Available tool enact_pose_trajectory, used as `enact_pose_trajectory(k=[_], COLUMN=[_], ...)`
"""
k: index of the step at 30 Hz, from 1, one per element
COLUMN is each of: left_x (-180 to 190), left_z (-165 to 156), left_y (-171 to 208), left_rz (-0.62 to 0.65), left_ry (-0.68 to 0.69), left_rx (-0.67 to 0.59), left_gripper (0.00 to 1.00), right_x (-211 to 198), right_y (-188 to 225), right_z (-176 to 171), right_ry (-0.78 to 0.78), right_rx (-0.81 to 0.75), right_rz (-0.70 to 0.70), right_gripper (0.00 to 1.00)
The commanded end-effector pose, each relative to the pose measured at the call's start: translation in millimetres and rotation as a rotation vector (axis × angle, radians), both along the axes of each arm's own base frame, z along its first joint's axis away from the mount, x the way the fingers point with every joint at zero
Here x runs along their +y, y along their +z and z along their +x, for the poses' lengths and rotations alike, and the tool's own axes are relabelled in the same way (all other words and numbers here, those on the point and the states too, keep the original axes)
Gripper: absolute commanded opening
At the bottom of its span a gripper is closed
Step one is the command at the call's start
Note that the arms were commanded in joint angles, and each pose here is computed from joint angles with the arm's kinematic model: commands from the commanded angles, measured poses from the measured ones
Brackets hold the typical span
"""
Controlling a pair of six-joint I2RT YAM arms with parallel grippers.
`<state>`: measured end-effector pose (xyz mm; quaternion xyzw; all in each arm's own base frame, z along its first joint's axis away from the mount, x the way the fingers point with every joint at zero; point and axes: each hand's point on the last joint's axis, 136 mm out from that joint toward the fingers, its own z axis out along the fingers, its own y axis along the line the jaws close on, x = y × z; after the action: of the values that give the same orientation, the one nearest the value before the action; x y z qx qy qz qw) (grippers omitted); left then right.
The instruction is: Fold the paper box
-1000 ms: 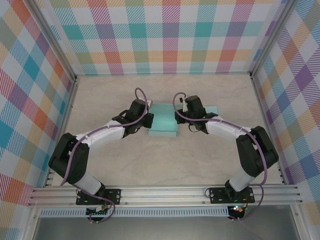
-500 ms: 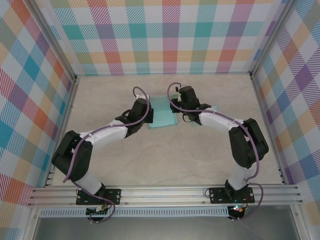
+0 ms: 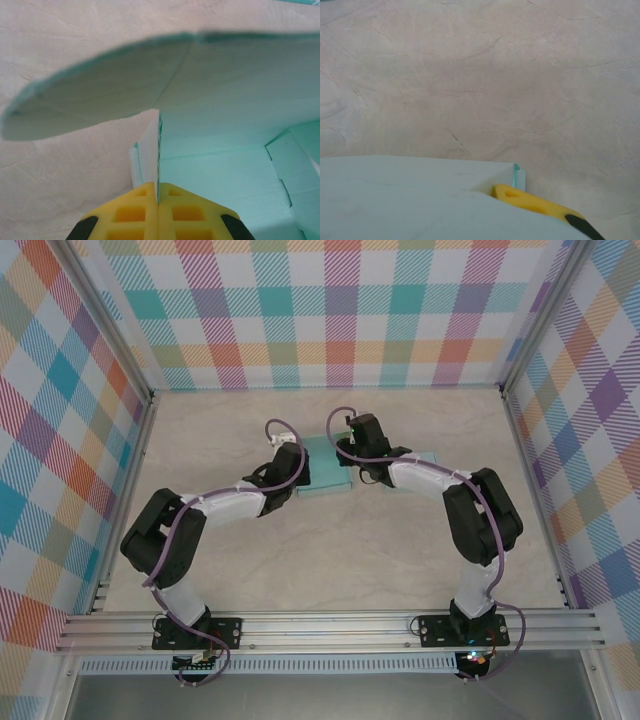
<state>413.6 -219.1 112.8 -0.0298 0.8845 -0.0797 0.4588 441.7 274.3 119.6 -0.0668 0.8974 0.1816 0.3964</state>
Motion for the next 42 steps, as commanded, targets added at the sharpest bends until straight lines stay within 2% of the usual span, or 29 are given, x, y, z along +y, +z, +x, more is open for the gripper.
enact_pose_trajectory(k=[1,15,20,23,29,35,38,42], left_x=[-28,-18,-11,-8,2,12,17,23], left_z=[-10,-35,-45,-50,-60,-72,-81,-94], left_y=[-2,-24,-36,-37,-26,-12,-2,12], left_rz=[-0.061,-0.042,-0.050,-0.057,-0.070,-0.104,-0.126,-0.166], left_ry=[-0.044,-0.026,-0.029,-0.034,-0.026,-0.015,-0.012,-0.020], left_rx=[-0.015,0.000,0.006,0.008,-0.010,-0.024,-0.028,-0.022], left_gripper=[0.01,0.01,0.06,0.12,0.46,0.66,0.76,0.90], right_x=[26,12,1,-4,-7,-8,-10,-13], right_y=[1,-27,-42,-45,-40,-35,-31,-23], right_z=[-14,-42,-52,-56,-59,-62,-66,-73], right_ry=[0.065,0.031,0.021,0.016,0.017,0.023,0.028,0.037], right_rx=[-0.006,0.008,0.012,0.017,0.007,0.011,0.007,0.003], right_rz=[0.056,-0.010,-0.032,-0.042,-0.045,-0.043,-0.048,-0.051], right_gripper=[0.20,0.20,0.20,0.20,0.22,0.30,0.38,0.57])
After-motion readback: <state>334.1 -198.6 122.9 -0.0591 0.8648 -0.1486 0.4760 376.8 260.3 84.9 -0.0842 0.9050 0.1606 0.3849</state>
